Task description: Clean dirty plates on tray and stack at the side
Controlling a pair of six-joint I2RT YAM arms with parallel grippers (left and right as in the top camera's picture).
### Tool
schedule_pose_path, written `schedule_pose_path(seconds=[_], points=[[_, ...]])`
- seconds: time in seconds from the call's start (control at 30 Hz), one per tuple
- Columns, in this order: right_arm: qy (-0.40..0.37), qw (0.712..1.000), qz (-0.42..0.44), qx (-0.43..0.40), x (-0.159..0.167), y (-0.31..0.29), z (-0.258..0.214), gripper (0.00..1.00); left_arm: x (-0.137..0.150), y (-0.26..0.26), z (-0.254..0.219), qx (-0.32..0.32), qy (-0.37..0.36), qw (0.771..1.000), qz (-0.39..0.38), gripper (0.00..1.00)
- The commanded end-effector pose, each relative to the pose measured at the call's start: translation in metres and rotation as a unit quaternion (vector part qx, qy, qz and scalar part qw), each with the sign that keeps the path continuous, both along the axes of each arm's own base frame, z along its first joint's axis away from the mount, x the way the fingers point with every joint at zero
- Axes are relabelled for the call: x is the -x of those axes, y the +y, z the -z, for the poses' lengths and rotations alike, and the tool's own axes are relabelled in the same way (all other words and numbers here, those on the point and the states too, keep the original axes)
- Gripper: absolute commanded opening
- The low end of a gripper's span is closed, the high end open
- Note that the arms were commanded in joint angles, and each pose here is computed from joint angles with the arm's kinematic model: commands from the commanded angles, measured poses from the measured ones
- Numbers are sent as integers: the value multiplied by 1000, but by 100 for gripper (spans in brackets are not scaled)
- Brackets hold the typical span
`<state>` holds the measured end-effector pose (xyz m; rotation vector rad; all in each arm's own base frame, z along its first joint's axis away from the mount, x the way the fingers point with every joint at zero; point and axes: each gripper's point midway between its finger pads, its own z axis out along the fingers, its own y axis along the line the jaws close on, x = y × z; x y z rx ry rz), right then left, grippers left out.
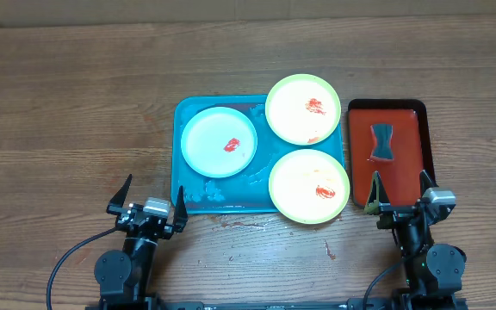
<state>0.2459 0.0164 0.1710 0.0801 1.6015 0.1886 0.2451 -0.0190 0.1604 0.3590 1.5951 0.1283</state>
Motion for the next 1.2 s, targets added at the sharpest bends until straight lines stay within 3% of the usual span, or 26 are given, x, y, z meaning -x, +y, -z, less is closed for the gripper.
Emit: schedule_pose_path(seconds=[0.0, 0.4, 0.6, 0.77, 1.17], points=[[-2, 1000, -6, -2, 0, 2, 2, 100, 0, -1, -1, 2, -3, 1000, 2, 100], [-3, 1000, -5, -2, 0, 2, 1, 100, 0, -1, -1, 2, -3, 1000, 2, 100], [-39, 999, -6, -4, 0, 2, -17, 100, 0, -1, 0, 4, -3, 1000, 3, 100], [-56, 998, -6, -5, 1, 2, -25, 100, 1, -2, -1, 57, 5, 998, 2, 100], [-73, 997, -6, -5, 2, 2, -35, 100, 0, 0, -2, 103, 10, 995, -5, 100]])
